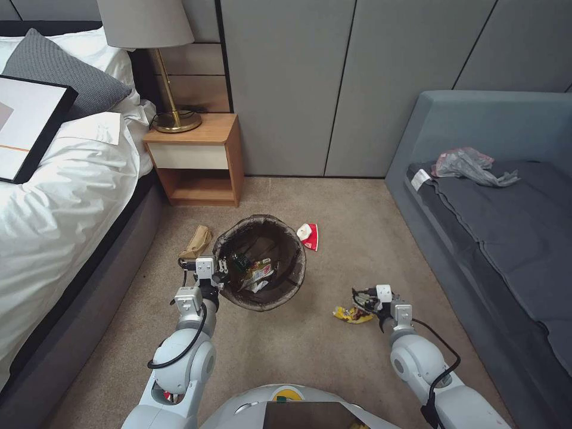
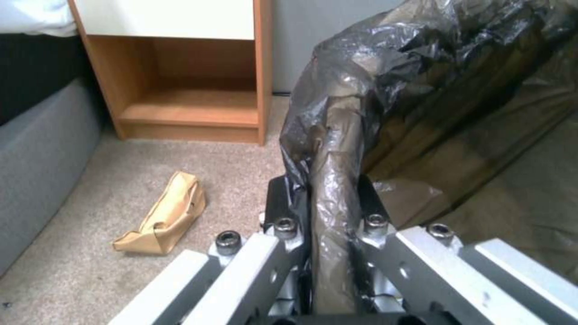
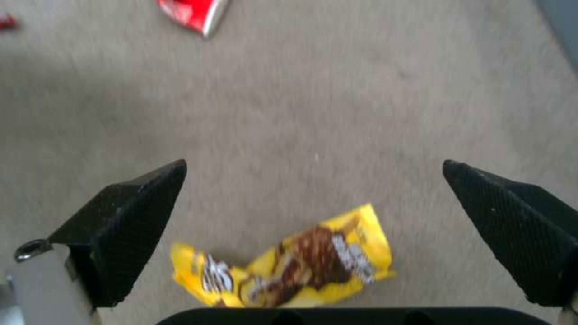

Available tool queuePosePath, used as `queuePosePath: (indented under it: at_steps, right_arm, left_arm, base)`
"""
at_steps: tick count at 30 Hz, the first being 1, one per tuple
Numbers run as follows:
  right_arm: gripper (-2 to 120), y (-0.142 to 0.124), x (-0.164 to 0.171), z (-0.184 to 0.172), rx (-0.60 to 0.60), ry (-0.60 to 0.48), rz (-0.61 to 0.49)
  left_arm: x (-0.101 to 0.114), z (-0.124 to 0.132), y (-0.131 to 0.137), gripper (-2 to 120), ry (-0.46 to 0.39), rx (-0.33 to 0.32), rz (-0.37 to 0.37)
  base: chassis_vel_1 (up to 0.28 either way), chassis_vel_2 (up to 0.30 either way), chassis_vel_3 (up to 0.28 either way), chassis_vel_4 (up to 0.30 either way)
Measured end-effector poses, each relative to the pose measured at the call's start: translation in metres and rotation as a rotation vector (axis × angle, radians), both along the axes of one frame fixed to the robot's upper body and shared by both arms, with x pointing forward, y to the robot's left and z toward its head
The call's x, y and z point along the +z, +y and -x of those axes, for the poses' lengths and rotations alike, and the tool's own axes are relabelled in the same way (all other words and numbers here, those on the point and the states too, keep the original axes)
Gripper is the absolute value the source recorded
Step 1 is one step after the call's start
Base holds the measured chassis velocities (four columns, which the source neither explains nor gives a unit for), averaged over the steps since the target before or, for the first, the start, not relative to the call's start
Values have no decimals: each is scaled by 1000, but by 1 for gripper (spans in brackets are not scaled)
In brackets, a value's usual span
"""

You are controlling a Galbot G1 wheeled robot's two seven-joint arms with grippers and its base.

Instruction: Pick up the trash bin, then pick up the garbage from the floor and place it into the trash bin.

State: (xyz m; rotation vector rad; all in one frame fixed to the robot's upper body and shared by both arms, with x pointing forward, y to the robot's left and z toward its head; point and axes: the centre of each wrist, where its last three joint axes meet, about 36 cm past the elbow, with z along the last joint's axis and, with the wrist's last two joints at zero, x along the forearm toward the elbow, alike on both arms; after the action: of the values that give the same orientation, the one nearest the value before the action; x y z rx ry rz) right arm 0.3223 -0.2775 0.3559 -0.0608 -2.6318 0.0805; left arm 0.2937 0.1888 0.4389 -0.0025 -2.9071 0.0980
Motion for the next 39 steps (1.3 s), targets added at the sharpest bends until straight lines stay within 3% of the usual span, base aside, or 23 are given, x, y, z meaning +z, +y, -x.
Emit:
queuePosePath:
  at_steps: [10,19,30,39]
  right_arm:
    - [100,-14,-48,5,17,139,5]
    - [100,-8,-90,9,24,247,-4]
    - [100,5,-110,12,-24,263,-55]
    - [100,-3,-125,15,-77,265,-70]
  left_arm:
    - [0,-2,-1,3,-1,1,5]
    - [-1,-1,0,3,4,8,3]
    - [-2,-1,1,3,6,7,2]
    - [-3,-1,1,3,7,5,2]
  base:
    - [0,0,0,0]
    - [0,0,0,0]
    - [0,0,0,0]
    - [0,0,0,0]
